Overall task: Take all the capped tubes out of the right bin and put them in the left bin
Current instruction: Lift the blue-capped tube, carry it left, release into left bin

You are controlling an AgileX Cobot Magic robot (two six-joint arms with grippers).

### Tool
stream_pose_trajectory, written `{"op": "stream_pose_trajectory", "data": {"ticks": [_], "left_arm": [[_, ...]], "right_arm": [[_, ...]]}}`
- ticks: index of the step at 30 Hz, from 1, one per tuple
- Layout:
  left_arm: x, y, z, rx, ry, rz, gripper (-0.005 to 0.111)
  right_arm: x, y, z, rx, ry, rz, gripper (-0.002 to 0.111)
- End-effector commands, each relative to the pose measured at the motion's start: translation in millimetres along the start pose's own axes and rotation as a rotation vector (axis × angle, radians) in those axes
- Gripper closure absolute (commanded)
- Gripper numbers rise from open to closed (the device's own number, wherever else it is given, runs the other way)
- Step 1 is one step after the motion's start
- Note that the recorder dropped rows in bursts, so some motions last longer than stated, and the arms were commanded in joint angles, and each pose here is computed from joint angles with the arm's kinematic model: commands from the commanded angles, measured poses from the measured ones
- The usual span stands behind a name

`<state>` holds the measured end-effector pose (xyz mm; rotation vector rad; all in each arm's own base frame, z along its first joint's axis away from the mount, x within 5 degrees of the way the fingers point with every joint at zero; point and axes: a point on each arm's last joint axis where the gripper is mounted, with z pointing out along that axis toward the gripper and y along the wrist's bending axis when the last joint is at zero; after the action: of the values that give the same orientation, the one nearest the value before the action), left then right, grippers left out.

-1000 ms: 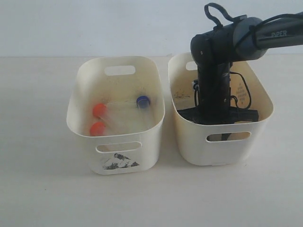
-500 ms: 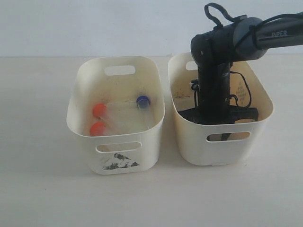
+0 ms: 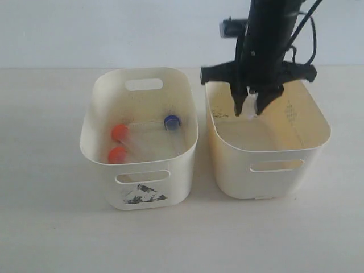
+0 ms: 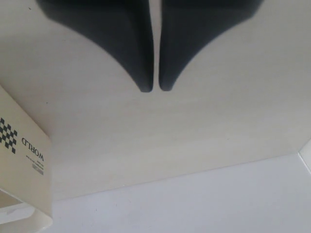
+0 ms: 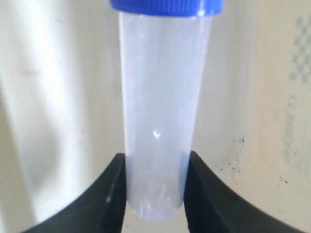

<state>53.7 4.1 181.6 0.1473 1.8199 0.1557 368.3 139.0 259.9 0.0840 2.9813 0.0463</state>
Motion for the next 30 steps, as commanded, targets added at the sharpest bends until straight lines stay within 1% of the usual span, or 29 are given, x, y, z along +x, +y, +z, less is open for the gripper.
{"op": "stream_pose_trajectory", "data": {"ticks": [1,3,5,8,9,10,13,16,17,19,22,23,24,25,26,27,28,29,30], "left_arm": [[-1.6,0.0,-0.3,0.002,-0.008,-0.013,0.102],[-1.6,0.0,-0.3,0.002,-0.008,-0.013,0.102],[-1.6,0.0,-0.3,0.002,-0.008,-0.013,0.102],[-1.6,0.0,-0.3,0.002,-0.008,-0.013,0.102],[-1.6,0.0,-0.3,0.002,-0.008,-0.013,0.102],[-1.6,0.0,-0.3,0.002,-0.008,-0.013,0.102],[-1.6,0.0,-0.3,0.002,-0.008,-0.013,0.102],[-1.6,0.0,-0.3,0.002,-0.008,-0.013,0.102],[-1.6,0.0,-0.3,0.002,-0.008,-0.013,0.102],[-1.6,0.0,-0.3,0.002,-0.008,-0.013,0.102],[-1.6,0.0,-0.3,0.002,-0.008,-0.013,0.102],[-1.6,0.0,-0.3,0.002,-0.008,-0.013,0.102],[-1.6,0.0,-0.3,0.002,-0.008,-0.013,0.102],[-1.6,0.0,-0.3,0.002,-0.008,-0.013,0.102],[-1.6,0.0,-0.3,0.002,-0.008,-0.013,0.102],[-1.6,0.0,-0.3,0.002,-0.008,-0.013,0.102],[-1.6,0.0,-0.3,0.002,-0.008,-0.013,0.102],[-1.6,0.0,-0.3,0.002,-0.008,-0.013,0.102],[-1.6,0.0,-0.3,0.002,-0.008,-0.013,0.102]], "right_arm": [[4.3,-3.1,-73.2,-0.090,-0.181,0.000,0.108],[14.0,-3.0,-102.6,-0.174,-0.228,0.015,0.108],[24.1,5.1,-118.7,-0.318,-0.212,0.022,0.108],[27.0,21.2,-128.5,-0.505,-0.231,-0.068,0.108],[28.0,28.3,-131.4,-0.555,-0.254,-0.120,0.108],[28.5,35.5,-133.2,-0.587,-0.288,-0.184,0.108],[29.7,57.0,-131.0,-0.595,-0.393,-0.369,0.108],[32.7,77.5,-121.5,-0.598,-0.418,-0.471,0.106],[33.2,82.5,-116.6,-0.590,-0.414,-0.493,0.103],[33.7,93.3,-102.1,-0.557,-0.393,-0.544,0.090],[29.5,103.3,-76.7,-0.491,-0.362,-0.584,0.058],[27.5,104.9,-67.7,-0.478,-0.340,-0.584,0.051],[27.4,105.9,-58.3,-0.469,-0.292,-0.559,0.051],[27.5,106.8,-51.0,-0.467,-0.245,-0.501,0.056],[27.2,107.0,-46.1,-0.459,-0.217,-0.463,0.066],[26.9,106.3,-42.3,-0.443,-0.198,-0.441,0.085],[26.4,104.7,-40.5,-0.419,-0.198,-0.453,0.101],[26.2,103.4,-39.9,-0.403,-0.197,-0.456,0.107],[26.4,101.4,-40.4,-0.382,-0.196,-0.467,0.106]]}}
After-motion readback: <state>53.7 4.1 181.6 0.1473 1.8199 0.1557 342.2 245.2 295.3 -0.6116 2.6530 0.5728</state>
